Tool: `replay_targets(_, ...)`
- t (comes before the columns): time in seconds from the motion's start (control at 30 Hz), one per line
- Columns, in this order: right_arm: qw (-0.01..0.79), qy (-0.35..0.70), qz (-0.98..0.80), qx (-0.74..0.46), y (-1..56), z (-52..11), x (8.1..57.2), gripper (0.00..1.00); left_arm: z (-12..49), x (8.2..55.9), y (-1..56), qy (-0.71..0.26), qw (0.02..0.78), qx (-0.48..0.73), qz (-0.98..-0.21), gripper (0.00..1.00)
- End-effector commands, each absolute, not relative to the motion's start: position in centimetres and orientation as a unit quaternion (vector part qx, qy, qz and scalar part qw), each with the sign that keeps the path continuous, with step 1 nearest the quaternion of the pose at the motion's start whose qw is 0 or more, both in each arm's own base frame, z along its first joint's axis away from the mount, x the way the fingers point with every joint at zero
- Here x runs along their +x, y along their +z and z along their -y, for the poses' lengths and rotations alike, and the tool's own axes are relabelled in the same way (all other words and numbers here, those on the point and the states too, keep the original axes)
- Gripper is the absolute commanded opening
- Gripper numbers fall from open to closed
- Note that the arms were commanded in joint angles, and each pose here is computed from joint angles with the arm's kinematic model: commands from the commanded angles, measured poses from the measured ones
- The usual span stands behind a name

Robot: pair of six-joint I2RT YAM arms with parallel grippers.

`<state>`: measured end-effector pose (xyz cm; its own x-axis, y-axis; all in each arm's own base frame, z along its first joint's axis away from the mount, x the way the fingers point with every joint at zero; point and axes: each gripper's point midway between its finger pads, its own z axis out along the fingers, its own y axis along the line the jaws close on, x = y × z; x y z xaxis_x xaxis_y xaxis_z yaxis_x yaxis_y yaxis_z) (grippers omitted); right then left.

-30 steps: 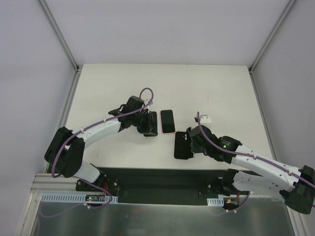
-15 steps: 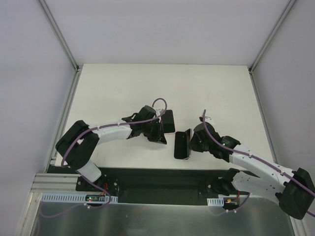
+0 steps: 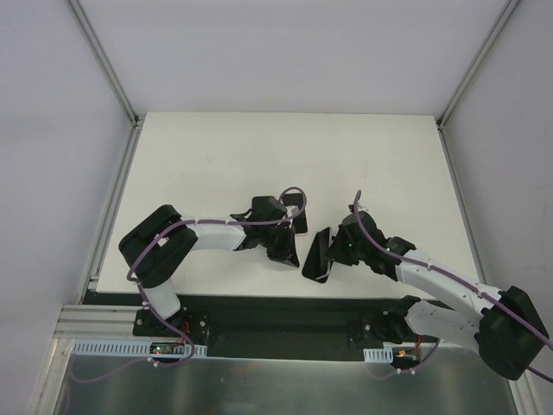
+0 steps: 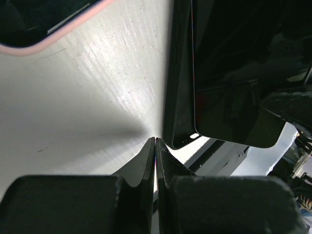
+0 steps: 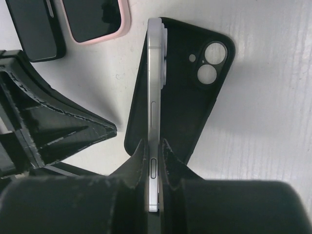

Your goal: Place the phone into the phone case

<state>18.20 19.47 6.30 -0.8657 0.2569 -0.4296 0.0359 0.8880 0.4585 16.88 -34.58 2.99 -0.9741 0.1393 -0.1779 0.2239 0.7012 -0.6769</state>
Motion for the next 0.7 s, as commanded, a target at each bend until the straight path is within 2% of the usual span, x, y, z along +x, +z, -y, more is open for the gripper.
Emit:
replay_targets(0.0, 0.249, 0.256, -0.929, 0.100, 6.9, -20.1, 18.8, 0.02, 36.3, 16.7, 3.6, -0.386, 0.067, 0.106, -0.914, 0.00)
replay_targets(0.4, 0.236, 0.269, -0.924, 0.133, 5.8, -19.0, 19.0, 0.02, 37.9, 13.4, 3.5, -0.405, 0.044, 0.115, -0.906, 0.00)
replay_targets(0.67, 0.217, 0.294, -0.925, 0.105, 4.9, -19.6, 18.0, 0.02, 38.4, 12.9, 3.2, -0.405, 0.037, 0.114, -0.906, 0.00)
